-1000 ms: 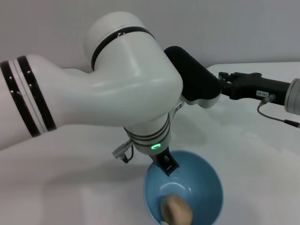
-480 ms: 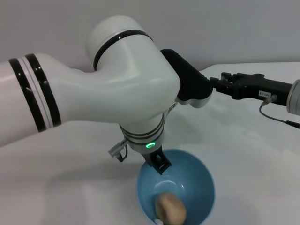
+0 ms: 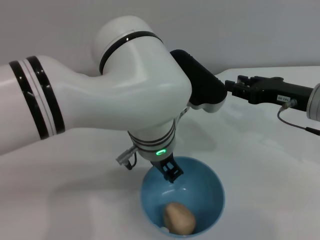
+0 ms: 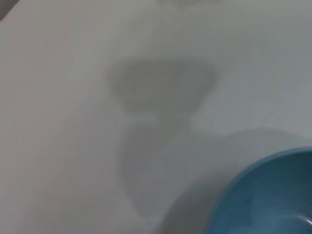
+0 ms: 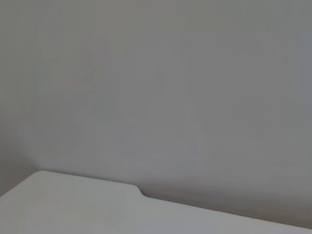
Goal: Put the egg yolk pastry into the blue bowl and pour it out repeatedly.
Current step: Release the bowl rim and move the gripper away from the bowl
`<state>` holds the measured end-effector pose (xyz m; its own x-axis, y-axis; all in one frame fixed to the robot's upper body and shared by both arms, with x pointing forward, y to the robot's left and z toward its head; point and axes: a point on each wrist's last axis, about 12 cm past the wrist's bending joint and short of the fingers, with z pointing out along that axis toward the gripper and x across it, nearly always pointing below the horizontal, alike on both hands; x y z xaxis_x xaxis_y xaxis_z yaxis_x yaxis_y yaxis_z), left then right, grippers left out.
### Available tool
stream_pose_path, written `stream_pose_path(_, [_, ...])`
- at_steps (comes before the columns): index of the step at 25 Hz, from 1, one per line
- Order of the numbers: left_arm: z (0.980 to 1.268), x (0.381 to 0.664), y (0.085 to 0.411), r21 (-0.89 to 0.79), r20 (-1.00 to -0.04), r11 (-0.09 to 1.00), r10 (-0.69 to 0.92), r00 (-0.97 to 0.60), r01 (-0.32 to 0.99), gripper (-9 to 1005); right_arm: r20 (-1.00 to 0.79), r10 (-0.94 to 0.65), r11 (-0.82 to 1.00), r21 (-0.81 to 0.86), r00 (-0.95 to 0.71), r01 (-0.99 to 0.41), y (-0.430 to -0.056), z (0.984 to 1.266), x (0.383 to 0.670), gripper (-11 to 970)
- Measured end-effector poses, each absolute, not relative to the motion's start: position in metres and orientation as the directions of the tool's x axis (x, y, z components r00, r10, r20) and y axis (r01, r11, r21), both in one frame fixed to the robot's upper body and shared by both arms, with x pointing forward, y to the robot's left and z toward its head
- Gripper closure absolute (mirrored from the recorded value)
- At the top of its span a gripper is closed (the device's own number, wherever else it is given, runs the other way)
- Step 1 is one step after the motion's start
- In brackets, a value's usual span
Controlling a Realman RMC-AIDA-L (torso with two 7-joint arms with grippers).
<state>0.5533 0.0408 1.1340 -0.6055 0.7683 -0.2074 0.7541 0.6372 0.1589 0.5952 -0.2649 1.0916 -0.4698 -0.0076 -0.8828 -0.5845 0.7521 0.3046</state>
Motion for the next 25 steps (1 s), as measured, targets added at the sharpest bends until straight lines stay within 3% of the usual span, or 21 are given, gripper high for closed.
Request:
stream_pose_path(5, [1.136, 0.555, 0.04, 0.176, -0.217, 0.631, 0.774, -0.595, 0.756, 588, -0.88, -0.004, 0.753, 0.31, -0.475, -0.581, -0.265, 1.091, 0.595, 527])
stream_pose_path(20, [1.153, 0.581, 0.049, 0.296, -0.325, 0.653, 0.755, -0.569, 0.698, 586, -0.871, 0.009, 0.772, 0.318, -0.491, -0.55, -0.269, 1.085, 0.594, 527])
stream_pose_path(25, [1.154, 0.596, 0.065, 0.373, -0.49, 0.679, 0.723, -0.487, 0.632, 586, -0.864, 0.018, 0.789, 0.321, -0.504, -0.523, -0.272, 1.08, 0.594, 527])
